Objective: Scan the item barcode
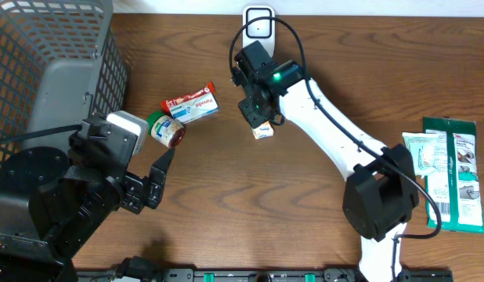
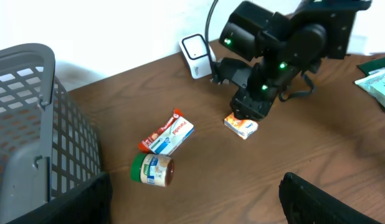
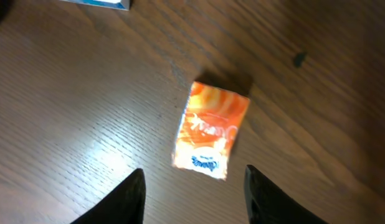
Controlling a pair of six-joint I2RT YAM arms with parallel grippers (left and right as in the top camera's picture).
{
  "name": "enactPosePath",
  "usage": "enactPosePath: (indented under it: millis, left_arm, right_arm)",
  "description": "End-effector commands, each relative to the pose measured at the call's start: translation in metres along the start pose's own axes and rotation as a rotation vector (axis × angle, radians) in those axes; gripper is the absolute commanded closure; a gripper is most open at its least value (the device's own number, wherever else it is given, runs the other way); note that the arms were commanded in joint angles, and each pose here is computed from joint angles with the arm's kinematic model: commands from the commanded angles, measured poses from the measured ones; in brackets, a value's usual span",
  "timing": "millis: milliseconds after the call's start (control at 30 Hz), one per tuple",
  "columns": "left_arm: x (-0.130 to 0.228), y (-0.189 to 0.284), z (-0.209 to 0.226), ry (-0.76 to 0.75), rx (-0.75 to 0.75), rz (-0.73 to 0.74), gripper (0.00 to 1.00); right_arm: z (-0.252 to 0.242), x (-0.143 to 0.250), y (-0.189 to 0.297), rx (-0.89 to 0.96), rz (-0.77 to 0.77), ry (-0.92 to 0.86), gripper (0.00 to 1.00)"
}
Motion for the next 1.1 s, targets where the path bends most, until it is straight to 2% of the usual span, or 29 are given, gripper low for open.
enactPosePath:
  millis: [0,500,700,967,1067]
  left_arm:
    - [-0.001,0.002,0.002,0.005,-0.013,-0.003,0.14]
    - [-0.001,0.002,0.002,0.005,-0.013,-0.003,0.14]
    - [-0.001,0.002,0.002,0.005,-0.013,-0.003,0.14]
    - [-0.001,0.002,0.002,0.005,-0.013,-0.003,0.14]
    - [-0.001,0.002,0.002,0.005,-0.013,-0.003,0.14]
  right_arm:
    - [0.011,0.012,-0.024,0.004,0.055,0.024,0.58]
    - [0.005,0.029,-0.066,0.146,0.131,0.058,0.6]
    - [0.008,0.033,-0.077,0.146,0.145,0.068,0.6]
    - [0.011,0.04,-0.095,0.153,0.173,0.078,0.69]
    - [0.006,0.04,-0.099,0.192,0.17,0.074,0.68]
Point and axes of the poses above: each gripper's point midway between its finger pads, its own y axis back along the fingers, its own z axis along the line the jaws close on, x = y × z, the point moved 1 cm from there along y, back along the fingers, and after that the axes turned 9 degrees about -y, right-handed, at the moved point
